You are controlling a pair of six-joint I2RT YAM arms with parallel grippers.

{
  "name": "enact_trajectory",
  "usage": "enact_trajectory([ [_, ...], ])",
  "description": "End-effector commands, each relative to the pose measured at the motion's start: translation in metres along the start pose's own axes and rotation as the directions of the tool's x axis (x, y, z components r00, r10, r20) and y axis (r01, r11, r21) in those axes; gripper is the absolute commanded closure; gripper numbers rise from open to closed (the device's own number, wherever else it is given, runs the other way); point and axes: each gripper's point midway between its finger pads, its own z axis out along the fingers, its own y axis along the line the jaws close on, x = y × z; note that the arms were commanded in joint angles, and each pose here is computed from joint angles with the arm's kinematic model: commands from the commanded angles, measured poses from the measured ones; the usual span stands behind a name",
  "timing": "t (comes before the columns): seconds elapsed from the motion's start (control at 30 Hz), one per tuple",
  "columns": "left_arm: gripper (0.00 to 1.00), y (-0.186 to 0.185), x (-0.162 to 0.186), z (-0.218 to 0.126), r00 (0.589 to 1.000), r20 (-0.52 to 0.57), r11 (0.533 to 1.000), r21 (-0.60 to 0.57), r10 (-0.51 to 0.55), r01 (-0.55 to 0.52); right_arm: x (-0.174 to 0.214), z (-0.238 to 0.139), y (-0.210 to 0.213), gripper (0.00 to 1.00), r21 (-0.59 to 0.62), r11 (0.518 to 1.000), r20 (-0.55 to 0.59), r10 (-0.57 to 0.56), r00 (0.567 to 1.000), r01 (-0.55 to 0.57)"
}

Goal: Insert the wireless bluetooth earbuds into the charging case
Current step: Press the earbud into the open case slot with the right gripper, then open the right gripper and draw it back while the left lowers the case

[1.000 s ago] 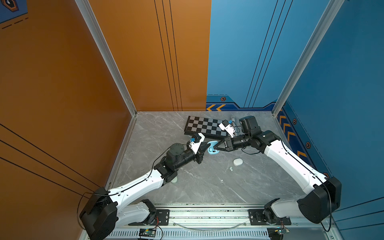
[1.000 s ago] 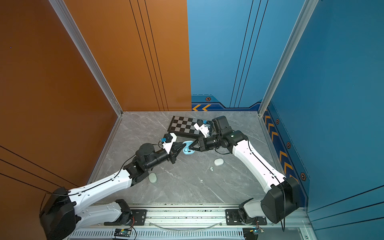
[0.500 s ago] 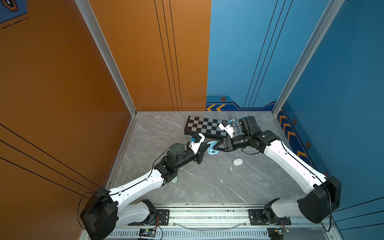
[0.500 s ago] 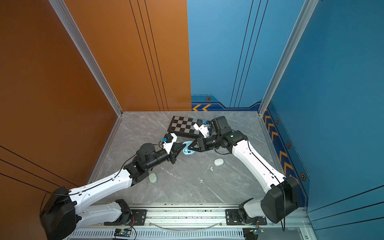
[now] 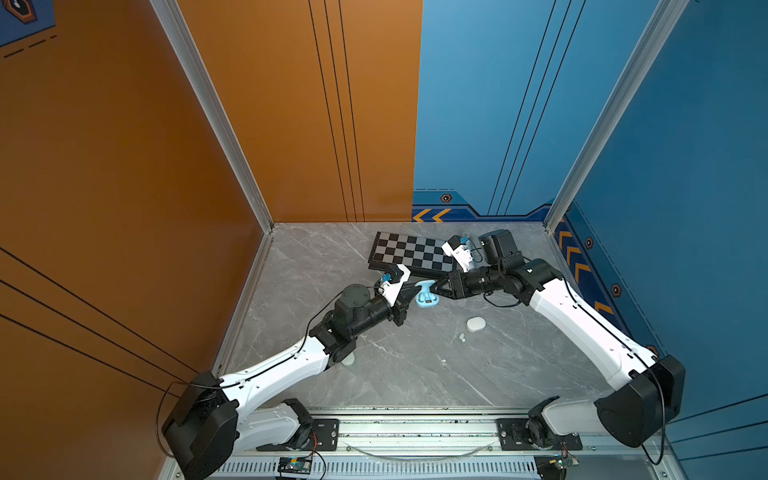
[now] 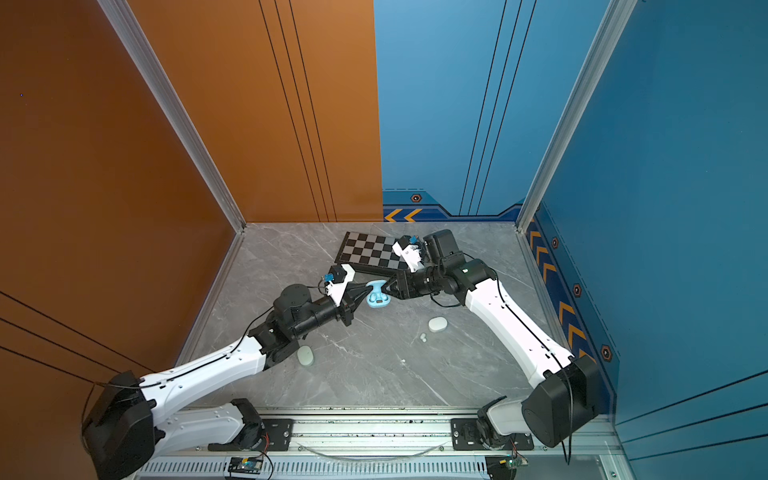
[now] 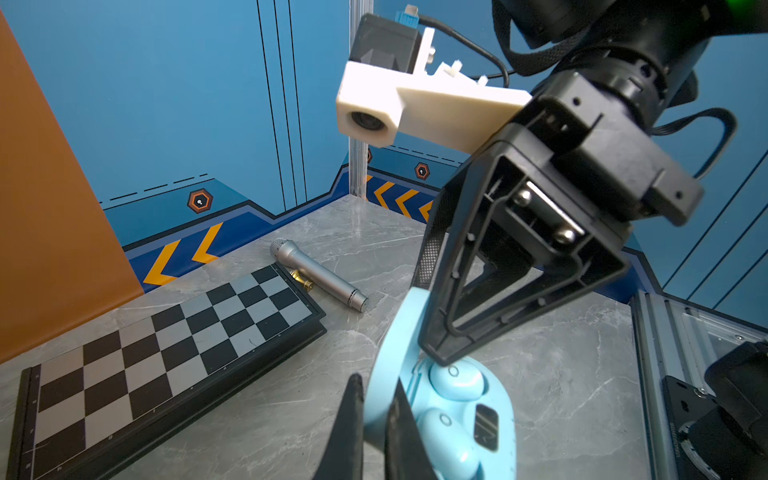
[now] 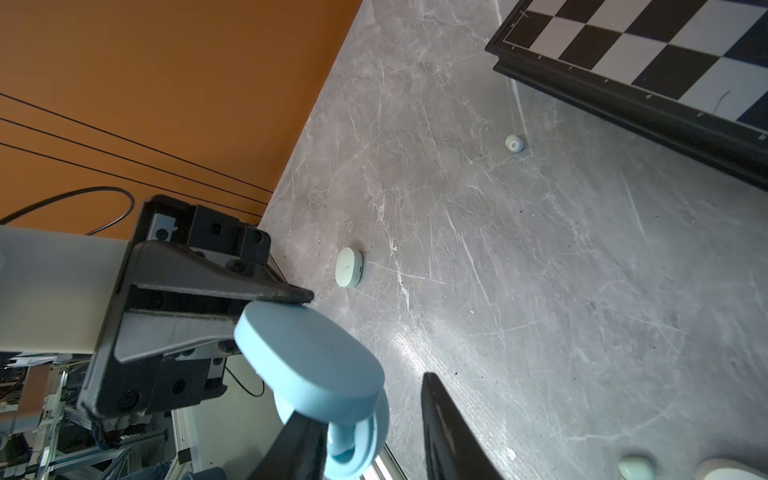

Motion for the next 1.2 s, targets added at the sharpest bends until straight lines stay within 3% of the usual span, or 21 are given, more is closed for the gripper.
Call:
enact_trajectory([
  [0.0,1.0,-0.006,-0.02,0.001,0.999,0.054,1.0,0.026,0.002,-0.004,-0.011,-0.017,0.008,0.61,0.031,0.999,0.055,-0.034,0.998,0.032],
  [0.2,1.0,-0.002,-0.017,0.001,0.999,0.05,1.0,0.0,0.02,-0.02,-0.02,-0.03,0.01,0.6,0.063,0.997,0.105,-0.044,0.993,0.038],
  [0.33,1.0,0.004,-0.012,0.001,0.998,0.037,0.998,-0.035,0.045,-0.043,-0.03,-0.052,-0.016,0.52,0.2,0.978,0.205,0.011,0.979,-0.053],
  [0.5,1.0,0.006,0.004,0.01,0.995,-0.008,0.994,-0.056,0.095,-0.095,-0.024,-0.073,-0.072,0.49,0.313,0.904,0.319,0.189,0.929,-0.292],
  [0.73,1.0,0.016,0.057,0.037,0.982,-0.126,0.979,-0.126,0.143,-0.159,0.015,-0.063,-0.135,0.5,0.366,0.737,0.407,0.424,0.809,-0.569],
  [0.87,1.0,0.025,0.088,0.051,0.986,-0.126,0.974,-0.185,0.109,-0.131,0.027,-0.057,-0.154,0.51,0.364,0.67,0.454,0.479,0.751,-0.647],
  [1.17,1.0,0.034,0.137,0.063,0.994,-0.104,0.915,-0.396,0.04,-0.078,0.036,-0.038,-0.172,0.52,0.38,0.601,0.446,0.547,0.708,-0.703],
])
